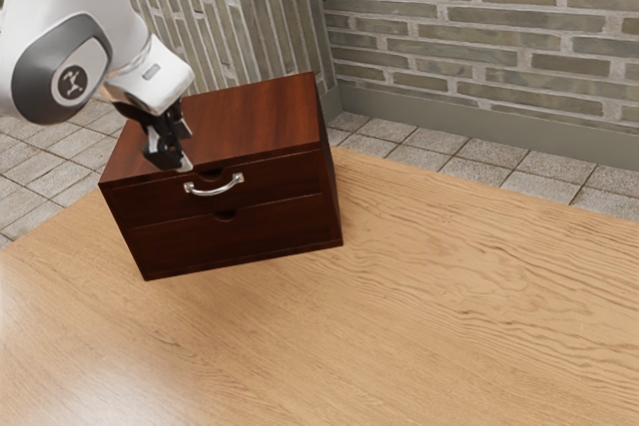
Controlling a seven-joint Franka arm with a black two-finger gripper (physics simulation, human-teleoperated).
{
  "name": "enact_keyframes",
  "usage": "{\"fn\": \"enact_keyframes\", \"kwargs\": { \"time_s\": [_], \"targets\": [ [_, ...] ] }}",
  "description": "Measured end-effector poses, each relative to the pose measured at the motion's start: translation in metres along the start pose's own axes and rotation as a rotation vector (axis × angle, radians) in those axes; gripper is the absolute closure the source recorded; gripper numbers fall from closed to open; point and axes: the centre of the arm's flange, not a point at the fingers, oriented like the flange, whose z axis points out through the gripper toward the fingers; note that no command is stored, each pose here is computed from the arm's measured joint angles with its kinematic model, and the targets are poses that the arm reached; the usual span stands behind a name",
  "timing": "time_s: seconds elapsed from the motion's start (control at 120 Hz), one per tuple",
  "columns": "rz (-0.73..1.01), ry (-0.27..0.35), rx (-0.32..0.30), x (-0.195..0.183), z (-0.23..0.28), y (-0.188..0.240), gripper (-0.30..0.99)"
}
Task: Pull the drawer handle with one arm to open the drawer
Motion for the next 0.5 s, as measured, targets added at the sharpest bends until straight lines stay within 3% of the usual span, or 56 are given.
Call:
{"fn": "enact_keyframes", "kwargs": {
  "time_s": [0.258, 0.5],
  "targets": [
    [-0.034, -0.030, -0.042, 0.001, 0.029, 0.010, 0.39],
    [-0.051, -0.027, -0.046, 0.006, 0.047, 0.014, 0.42]
  ]
}}
